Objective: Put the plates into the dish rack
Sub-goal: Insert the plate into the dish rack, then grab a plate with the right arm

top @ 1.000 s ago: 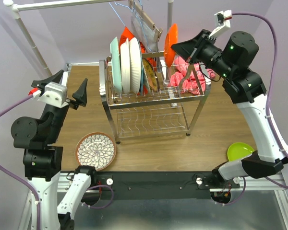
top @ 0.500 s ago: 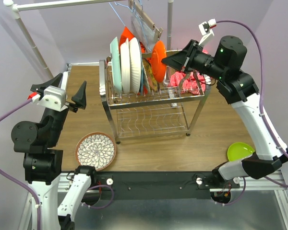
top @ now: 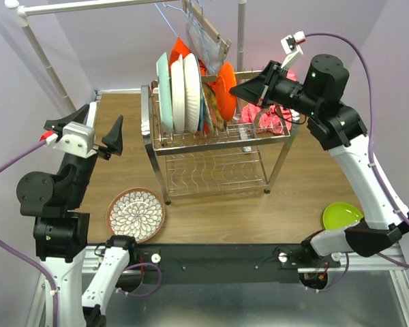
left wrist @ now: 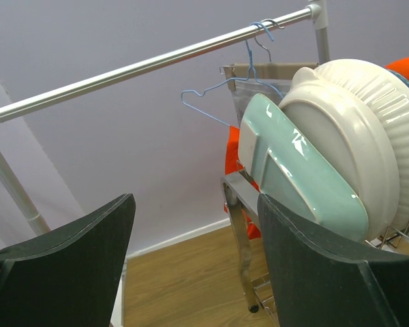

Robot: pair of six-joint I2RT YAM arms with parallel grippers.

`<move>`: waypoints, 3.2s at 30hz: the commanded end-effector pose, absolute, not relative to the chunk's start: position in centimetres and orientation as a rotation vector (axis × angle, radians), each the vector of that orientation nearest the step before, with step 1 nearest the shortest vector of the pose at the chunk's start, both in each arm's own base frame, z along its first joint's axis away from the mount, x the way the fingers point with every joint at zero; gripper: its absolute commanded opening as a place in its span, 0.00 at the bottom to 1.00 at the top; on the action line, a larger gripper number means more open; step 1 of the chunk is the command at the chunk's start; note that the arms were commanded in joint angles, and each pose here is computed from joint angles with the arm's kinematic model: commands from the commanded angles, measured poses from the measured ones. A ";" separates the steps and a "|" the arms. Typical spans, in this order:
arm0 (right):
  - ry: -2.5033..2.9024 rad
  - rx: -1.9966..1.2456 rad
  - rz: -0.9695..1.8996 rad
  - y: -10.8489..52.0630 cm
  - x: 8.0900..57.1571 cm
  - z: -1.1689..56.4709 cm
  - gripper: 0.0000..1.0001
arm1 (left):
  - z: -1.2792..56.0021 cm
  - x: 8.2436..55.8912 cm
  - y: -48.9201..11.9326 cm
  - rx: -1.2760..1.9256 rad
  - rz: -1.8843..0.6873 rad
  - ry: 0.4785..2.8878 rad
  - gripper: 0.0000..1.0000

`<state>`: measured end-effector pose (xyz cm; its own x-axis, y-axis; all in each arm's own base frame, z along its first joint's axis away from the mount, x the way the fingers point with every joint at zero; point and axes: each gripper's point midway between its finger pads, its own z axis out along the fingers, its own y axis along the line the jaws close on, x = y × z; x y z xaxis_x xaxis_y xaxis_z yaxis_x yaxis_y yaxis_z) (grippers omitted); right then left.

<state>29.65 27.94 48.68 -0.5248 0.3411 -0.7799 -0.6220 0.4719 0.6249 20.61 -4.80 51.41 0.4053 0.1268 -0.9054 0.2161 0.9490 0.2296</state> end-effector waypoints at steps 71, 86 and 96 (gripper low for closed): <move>2.460 -0.510 0.139 -8.4 35.4 23.1 0.97 | 42.0 23.9 -0.9 -0.163 -0.144 1.502 0.82; 2.672 -1.579 0.299 -13.6 23.7 10.2 1.00 | 38.2 23.8 -2.2 -0.161 -0.213 1.639 0.82; 2.466 -2.027 0.496 -17.5 19.7 6.3 0.85 | 37.3 24.1 -2.4 -0.163 -0.221 1.678 0.82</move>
